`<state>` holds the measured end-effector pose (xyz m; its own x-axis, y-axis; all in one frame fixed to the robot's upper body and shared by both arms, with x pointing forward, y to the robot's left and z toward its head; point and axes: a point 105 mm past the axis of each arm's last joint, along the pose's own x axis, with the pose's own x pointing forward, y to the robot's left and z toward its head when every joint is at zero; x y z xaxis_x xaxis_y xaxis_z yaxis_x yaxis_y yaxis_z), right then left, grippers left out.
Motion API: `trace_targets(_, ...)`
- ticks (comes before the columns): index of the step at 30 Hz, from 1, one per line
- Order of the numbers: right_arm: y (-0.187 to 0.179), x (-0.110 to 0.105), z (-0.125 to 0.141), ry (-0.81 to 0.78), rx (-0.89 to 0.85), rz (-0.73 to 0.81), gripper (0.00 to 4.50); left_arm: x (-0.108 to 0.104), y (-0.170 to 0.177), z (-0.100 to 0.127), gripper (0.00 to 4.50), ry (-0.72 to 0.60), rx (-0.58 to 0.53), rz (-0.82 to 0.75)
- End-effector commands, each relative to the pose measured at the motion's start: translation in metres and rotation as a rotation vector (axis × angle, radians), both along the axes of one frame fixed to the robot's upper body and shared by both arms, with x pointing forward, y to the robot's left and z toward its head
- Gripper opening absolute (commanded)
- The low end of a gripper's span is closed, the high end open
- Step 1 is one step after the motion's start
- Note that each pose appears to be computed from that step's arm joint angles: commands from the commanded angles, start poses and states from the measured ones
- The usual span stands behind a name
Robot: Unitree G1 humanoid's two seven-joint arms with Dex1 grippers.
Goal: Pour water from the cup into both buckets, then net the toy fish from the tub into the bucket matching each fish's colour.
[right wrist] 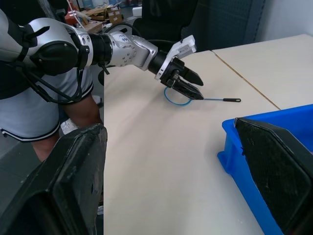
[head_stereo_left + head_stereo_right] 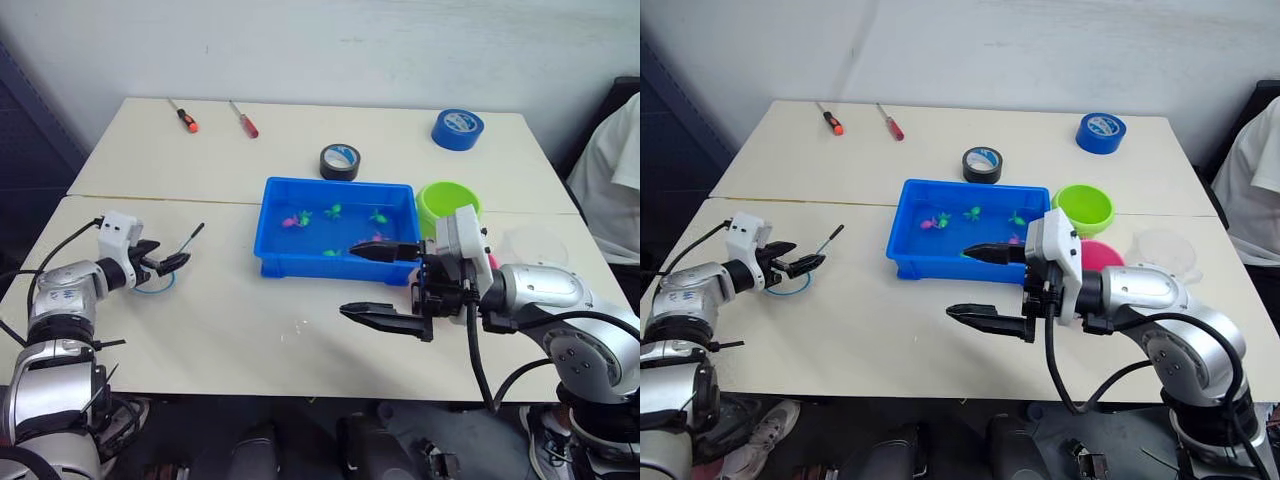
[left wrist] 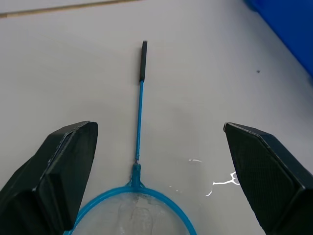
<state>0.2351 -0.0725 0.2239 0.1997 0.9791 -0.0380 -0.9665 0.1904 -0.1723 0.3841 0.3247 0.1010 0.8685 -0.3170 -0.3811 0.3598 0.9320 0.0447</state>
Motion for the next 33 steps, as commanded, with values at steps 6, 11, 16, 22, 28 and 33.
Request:
trace_targets(6, -0.002, -0.006, 0.010, -0.057, 0.020, -0.049, 4.41, 0.004, -0.001, -0.017, 4.50, 0.065, 0.093, 0.036)
trace_targets(11, -0.003, -0.006, 0.012, -0.055, 0.030, -0.064, 4.50, 0.008, -0.004, -0.015, 3.43, 0.063, 0.092, 0.042)
trace_targets(16, -0.003, -0.004, 0.013, -0.051, 0.042, -0.076, 4.50, 0.011, -0.003, -0.011, 1.34, 0.054, 0.108, 0.051)
trace_targets(22, -0.004, -0.003, 0.012, -0.047, 0.037, -0.088, 4.50, 0.010, -0.005, -0.013, 0.03, 0.073, 0.121, 0.027)
trace_targets(28, -0.004, -0.003, 0.011, -0.045, 0.036, -0.093, 4.50, 0.009, -0.006, -0.014, 0.03, 0.078, 0.122, 0.022)
trace_targets(33, -0.004, -0.001, 0.012, -0.047, 0.037, -0.099, 4.50, 0.016, 0.009, 0.025, 0.03, -0.057, 0.135, 0.065)
